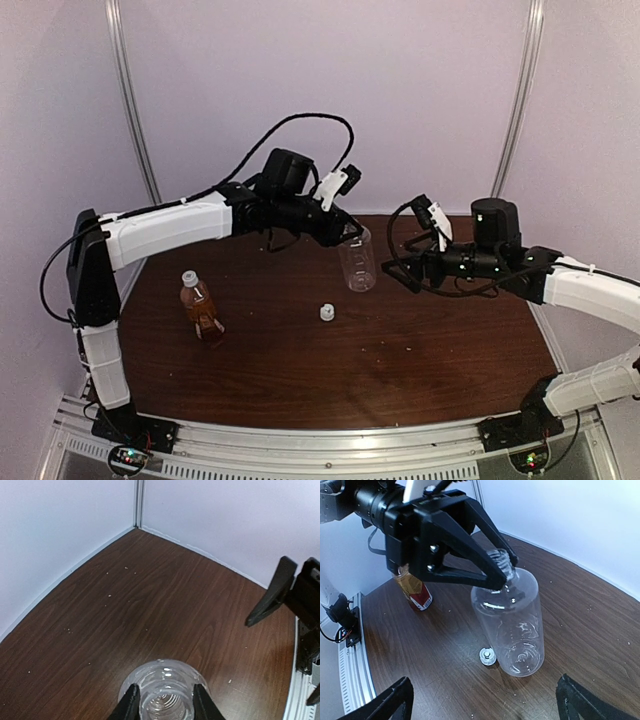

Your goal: Unscrew the bottle caps

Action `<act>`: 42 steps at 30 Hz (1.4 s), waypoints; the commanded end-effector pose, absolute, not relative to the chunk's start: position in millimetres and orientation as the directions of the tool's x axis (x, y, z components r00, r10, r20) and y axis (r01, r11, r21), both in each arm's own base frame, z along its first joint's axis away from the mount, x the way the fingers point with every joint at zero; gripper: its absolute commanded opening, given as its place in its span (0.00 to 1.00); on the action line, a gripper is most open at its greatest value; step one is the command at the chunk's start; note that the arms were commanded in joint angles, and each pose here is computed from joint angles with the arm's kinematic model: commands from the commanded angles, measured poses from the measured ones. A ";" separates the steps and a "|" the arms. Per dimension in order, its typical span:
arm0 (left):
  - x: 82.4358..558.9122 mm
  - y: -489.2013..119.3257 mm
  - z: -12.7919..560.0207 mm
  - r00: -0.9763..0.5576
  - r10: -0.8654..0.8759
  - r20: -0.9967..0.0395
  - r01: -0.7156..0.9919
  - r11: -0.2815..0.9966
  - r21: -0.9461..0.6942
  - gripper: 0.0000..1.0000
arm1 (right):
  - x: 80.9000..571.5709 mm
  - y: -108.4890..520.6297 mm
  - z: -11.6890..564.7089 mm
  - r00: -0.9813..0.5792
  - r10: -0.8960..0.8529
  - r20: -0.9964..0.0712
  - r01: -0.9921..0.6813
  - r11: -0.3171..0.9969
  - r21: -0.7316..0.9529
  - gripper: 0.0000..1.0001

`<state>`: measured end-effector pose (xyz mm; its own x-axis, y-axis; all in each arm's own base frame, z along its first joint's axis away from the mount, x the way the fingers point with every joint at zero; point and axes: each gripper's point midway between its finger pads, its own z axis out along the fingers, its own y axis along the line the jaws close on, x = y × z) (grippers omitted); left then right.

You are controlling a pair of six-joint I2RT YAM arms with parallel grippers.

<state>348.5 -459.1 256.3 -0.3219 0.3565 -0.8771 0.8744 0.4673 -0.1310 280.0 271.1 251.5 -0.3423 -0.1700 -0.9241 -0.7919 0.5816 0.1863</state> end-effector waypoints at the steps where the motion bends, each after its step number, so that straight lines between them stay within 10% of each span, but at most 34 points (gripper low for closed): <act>1: 376.8 -459.6 248.1 -0.291 0.375 -0.880 0.844 0.534 -0.052 0.00 | 285.9 262.3 261.0 -0.340 -0.143 -0.929 -0.757 0.628 0.181 1.00; 25: 397.9 -477.7 173.4 -0.351 0.478 -0.805 0.841 0.539 -0.047 0.04 | 284.1 253.1 252.2 -0.353 -0.158 -0.922 -0.736 0.656 0.169 1.00; 42: 395.3 -475.4 225.0 -0.317 0.432 -0.844 0.843 0.537 -0.042 0.72 | 281.8 250.1 253.3 -0.356 -0.157 -0.921 -0.731 0.661 0.169 1.00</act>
<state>392.1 -477.9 187.6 -0.3547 0.4789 -0.8030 0.8424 0.5363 -0.0522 281.3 257.0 249.8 -0.3601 -0.1705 -0.9172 -0.7487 0.6394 0.1750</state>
